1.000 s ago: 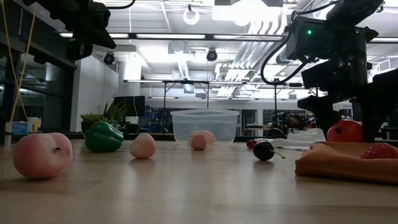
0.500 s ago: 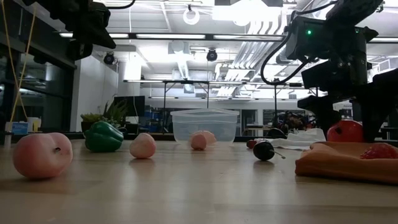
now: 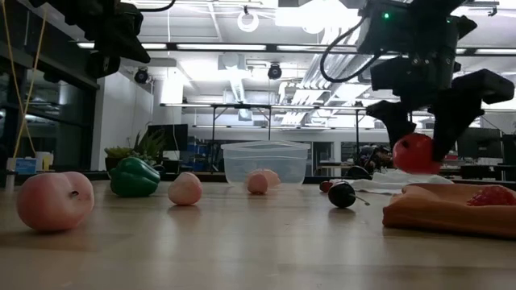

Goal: Pick and placing Produce into tupperware
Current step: Put the red apple into the transparent bin

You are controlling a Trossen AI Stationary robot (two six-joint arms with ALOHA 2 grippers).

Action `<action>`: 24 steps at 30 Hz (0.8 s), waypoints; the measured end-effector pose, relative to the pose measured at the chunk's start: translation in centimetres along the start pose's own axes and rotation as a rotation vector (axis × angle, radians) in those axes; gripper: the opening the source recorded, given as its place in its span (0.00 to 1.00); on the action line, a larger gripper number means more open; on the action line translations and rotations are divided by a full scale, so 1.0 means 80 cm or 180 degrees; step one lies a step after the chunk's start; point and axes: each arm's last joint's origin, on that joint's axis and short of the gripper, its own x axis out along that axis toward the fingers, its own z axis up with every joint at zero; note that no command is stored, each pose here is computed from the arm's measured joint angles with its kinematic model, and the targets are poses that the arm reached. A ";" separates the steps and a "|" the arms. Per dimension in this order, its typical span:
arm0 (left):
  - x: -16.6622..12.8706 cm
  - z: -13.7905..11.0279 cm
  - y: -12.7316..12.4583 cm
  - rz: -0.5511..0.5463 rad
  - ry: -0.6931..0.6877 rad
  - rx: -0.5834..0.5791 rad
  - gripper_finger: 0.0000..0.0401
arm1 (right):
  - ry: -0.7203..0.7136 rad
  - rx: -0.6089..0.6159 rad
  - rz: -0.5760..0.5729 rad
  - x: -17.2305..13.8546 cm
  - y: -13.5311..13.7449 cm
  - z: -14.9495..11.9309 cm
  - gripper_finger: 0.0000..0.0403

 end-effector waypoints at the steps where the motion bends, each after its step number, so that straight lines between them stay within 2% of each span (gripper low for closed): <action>1: 0.000 0.000 0.000 0.0000 0.0000 0.0000 0.00 | -0.0003 -0.0014 -0.0015 -0.001 0.000 0.001 0.67; 14: 0.000 0.000 0.000 -0.0007 0.0004 0.0001 0.00 | -0.0120 -0.0070 -0.0406 -0.031 -0.012 0.025 0.67; 24: 0.000 0.000 0.000 -0.0013 0.0008 0.0000 0.00 | -0.0521 0.0161 -0.0794 -0.083 -0.052 0.051 0.67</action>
